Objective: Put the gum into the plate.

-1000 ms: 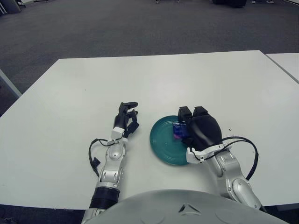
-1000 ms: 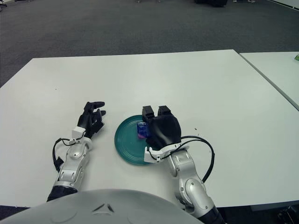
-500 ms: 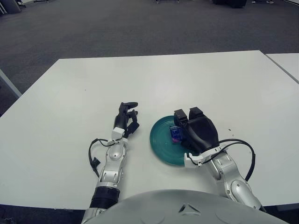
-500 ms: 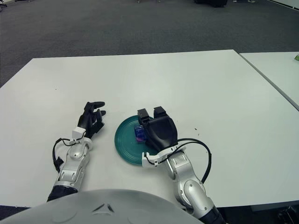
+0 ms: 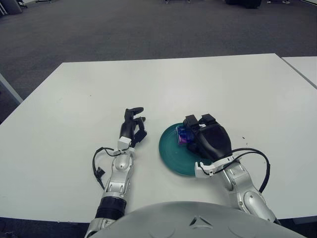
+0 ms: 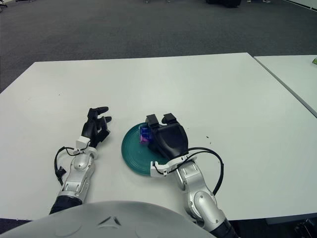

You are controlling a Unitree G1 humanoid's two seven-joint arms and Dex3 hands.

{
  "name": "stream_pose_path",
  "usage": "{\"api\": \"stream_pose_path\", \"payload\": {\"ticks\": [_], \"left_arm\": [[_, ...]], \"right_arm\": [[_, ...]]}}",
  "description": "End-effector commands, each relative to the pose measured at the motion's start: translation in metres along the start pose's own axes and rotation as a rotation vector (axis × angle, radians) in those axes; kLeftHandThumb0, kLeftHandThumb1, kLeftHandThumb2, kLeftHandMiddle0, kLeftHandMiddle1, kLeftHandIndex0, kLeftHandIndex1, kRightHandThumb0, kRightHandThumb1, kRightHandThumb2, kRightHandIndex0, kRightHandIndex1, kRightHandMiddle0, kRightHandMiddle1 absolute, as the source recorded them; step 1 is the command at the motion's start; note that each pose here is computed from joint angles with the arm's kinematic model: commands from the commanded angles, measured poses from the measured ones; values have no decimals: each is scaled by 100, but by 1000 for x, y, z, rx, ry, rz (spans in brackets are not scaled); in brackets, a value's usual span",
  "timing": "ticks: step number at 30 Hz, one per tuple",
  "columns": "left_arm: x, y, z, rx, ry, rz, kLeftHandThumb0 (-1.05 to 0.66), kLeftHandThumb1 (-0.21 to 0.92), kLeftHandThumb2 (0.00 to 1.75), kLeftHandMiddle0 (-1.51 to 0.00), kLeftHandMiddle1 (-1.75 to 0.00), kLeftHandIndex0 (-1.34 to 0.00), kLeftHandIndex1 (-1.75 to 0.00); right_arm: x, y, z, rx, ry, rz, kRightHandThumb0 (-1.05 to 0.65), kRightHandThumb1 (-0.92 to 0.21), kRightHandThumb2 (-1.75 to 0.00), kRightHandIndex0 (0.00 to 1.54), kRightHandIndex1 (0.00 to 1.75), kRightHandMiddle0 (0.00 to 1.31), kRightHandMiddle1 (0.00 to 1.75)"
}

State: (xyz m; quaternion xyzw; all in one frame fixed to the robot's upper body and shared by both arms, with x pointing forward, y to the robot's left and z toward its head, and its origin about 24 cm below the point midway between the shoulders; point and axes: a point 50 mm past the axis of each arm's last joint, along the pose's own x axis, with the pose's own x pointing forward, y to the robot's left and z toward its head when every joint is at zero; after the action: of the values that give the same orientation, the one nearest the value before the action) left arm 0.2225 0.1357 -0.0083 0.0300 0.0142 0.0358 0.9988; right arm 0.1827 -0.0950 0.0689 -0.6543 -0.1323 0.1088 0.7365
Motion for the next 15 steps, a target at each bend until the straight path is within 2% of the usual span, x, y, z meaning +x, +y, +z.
{"api": "stream_pose_path", "payload": {"ticks": [1,15], "left_arm": [[1,3,-4,12,19,-15,-84,92,99,-20,-96,-5,-133],[-3,0,-7,-23,11,-67,-85,92,98,-25,-77,-9,-127]], "right_arm": [[4,-5,-2,14,25,-53,-81,-92,-74,32,48,0,75],[6,-9,-2,60,53,-96,-89,-92,-82,35,45,0,76]]}}
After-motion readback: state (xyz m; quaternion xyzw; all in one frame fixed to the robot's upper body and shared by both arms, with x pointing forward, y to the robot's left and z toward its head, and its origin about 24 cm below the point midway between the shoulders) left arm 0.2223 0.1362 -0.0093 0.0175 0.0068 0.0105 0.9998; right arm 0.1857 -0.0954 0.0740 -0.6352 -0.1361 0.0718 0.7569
